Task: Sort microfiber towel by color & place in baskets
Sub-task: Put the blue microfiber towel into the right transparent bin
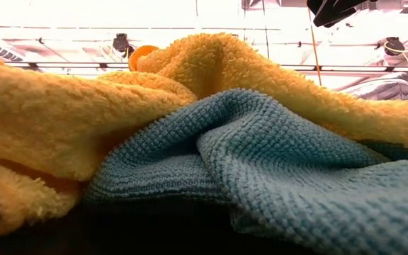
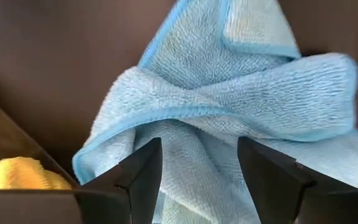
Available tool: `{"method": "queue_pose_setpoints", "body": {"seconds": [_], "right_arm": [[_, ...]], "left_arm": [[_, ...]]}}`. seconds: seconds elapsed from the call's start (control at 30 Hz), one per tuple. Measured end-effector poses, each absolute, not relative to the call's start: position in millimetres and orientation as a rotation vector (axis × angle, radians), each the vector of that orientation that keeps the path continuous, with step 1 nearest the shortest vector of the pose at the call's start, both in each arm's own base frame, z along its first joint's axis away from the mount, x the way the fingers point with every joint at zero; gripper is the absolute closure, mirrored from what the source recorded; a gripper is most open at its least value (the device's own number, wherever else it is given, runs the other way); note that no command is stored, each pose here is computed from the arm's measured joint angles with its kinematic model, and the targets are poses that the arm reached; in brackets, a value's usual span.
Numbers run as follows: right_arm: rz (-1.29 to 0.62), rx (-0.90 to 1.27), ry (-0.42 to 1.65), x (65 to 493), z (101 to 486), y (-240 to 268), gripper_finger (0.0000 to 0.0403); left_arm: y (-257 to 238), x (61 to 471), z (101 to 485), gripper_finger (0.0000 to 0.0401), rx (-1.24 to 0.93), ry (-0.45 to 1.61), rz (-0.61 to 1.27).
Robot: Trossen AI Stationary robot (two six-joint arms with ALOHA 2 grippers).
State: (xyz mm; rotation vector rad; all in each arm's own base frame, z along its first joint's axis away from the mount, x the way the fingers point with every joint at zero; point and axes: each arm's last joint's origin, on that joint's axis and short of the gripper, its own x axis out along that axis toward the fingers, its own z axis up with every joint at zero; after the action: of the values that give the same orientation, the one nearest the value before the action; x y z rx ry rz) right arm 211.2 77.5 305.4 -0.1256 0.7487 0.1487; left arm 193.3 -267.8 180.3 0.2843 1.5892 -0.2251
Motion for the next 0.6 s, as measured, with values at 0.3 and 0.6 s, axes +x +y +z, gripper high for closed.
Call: {"method": "queue_pose_setpoints", "body": {"seconds": [0.3,0.6], "right_arm": [[0.149,-0.126,0.749,211.2,305.4,77.5,0.0232],[0.149,-0.125,0.750,211.1,305.4,77.5,0.0232]], "left_arm": [[-268.5,201.7,148.4,0.0194,0.360,1.673,-0.175],[-265.6,212.9,144.8,0.0382,0.410,1.618,-0.219]]}}
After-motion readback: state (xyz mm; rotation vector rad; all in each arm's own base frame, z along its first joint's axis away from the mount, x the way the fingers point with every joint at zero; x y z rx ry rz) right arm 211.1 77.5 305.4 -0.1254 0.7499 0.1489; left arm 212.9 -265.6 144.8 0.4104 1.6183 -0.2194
